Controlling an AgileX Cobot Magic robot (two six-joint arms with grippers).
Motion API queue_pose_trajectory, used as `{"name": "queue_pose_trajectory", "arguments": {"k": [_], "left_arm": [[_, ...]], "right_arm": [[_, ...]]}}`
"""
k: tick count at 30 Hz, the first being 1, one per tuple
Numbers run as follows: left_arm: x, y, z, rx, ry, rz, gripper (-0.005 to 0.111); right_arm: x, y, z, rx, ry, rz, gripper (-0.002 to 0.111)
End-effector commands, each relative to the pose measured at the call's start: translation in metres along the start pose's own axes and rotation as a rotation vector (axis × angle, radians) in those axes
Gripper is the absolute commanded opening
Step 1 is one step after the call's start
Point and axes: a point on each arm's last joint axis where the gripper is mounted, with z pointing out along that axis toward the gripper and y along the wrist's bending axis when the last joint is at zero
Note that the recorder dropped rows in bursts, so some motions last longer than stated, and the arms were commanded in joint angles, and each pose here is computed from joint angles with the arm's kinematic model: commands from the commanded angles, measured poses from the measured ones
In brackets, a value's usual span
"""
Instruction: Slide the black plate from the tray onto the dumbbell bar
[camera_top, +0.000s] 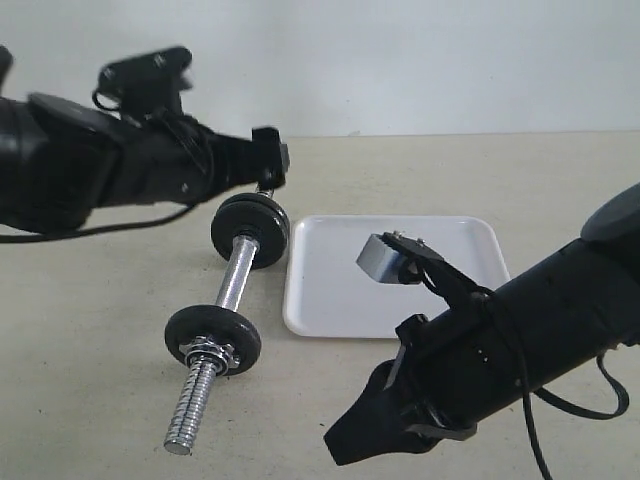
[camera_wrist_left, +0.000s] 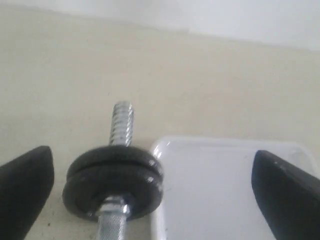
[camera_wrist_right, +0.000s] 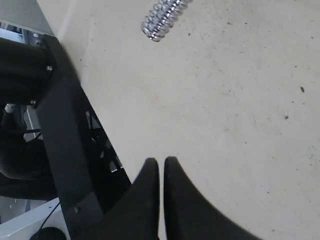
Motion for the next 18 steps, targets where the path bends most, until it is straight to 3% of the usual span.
{"name": "queue_pose_trajectory", "arguments": {"k": [1,8,14,18], "left_arm": [[-0.041,-0.010,-0.056,0.135,-0.131,0.001,0.105],[-0.076,-0.023,-0.153,0.401,-0.310,0.151,0.105],[-0.075,-0.021,-0.226,0.611,-0.404,0.230,0.105],[-0.067,-0.014,-0.270,0.718,-0.473,0.269,0.105]], "right_arm": [[0.003,0.002,0.000,-0.018,-0.006,-0.016,0.000],[0.024,-0.001,0.007,-0.048,-0.019,-0.009,0.000],[0.042,0.002,0.010,-0.131,-0.027,0.022,0.000],[0.044,0.011,0.009,-0.236,-0.055,-0.042,0.000]]}}
